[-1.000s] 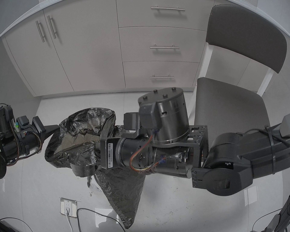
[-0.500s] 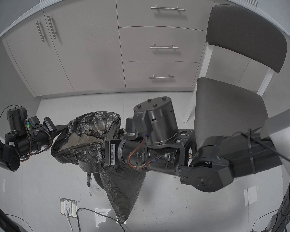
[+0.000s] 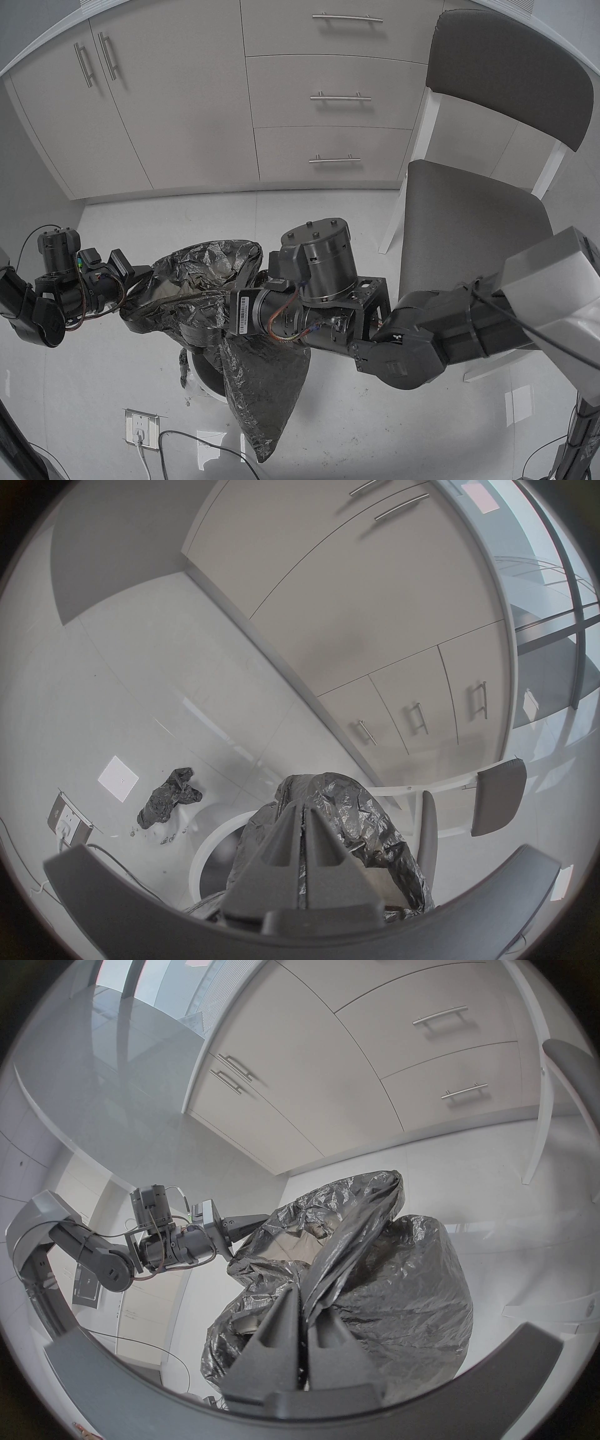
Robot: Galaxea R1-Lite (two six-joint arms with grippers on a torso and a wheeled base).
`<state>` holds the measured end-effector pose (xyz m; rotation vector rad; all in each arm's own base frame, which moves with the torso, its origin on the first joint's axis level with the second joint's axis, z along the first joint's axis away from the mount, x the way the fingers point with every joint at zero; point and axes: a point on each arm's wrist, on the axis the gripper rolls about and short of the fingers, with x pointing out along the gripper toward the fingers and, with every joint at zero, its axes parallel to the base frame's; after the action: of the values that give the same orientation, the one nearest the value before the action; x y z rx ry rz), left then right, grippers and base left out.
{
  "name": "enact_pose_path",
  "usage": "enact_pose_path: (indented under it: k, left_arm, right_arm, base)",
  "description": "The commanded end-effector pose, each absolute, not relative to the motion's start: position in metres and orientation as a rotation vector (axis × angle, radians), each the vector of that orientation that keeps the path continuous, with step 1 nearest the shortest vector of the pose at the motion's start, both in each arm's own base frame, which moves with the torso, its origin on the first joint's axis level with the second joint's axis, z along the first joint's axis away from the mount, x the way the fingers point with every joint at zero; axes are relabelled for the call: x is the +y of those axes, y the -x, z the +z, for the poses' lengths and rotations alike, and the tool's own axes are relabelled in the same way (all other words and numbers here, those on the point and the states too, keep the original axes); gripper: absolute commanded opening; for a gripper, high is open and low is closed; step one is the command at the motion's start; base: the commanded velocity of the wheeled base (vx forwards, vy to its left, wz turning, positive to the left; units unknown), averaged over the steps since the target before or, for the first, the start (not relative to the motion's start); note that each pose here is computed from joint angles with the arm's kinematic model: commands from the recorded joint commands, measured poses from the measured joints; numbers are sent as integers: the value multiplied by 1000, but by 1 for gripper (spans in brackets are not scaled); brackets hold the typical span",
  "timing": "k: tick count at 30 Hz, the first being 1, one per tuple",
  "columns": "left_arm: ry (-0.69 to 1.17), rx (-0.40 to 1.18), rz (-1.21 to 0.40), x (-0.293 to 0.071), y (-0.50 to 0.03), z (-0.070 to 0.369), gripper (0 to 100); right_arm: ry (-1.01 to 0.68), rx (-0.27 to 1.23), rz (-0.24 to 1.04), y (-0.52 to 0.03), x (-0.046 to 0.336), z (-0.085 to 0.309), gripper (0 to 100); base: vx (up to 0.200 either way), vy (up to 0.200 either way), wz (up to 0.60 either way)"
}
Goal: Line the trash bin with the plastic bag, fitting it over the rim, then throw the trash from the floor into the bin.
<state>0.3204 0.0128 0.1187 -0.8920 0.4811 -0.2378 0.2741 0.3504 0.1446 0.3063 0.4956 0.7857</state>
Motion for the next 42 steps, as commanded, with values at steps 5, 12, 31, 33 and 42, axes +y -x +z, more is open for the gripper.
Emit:
enact_pose_path:
  k: [5, 12, 31, 33, 42]
  left_arm:
    - [894, 541, -223, 11, -350, 88, 0]
    - [898, 573, -225, 6, -370, 70, 0]
    - [894, 661, -227, -11, -403, 62, 0]
    - [893, 655, -230, -11, -405, 64, 0]
    - [854, 693, -250, -26, -406, 64, 0]
  right_arm:
    - [-293, 522, 749, -290, 350, 124, 0]
    - [-297, 515, 743, -293, 351, 115, 0]
    - [-305, 528, 679, -311, 346, 101, 0]
    - [-303, 524, 670, -311, 346, 100, 0]
    - [-316, 530, 649, -318, 344, 97, 0]
  base:
    - [0, 0, 0]
    - [0, 0, 0]
    - [0, 0, 0]
    - [0, 0, 0]
    - [0, 0, 0]
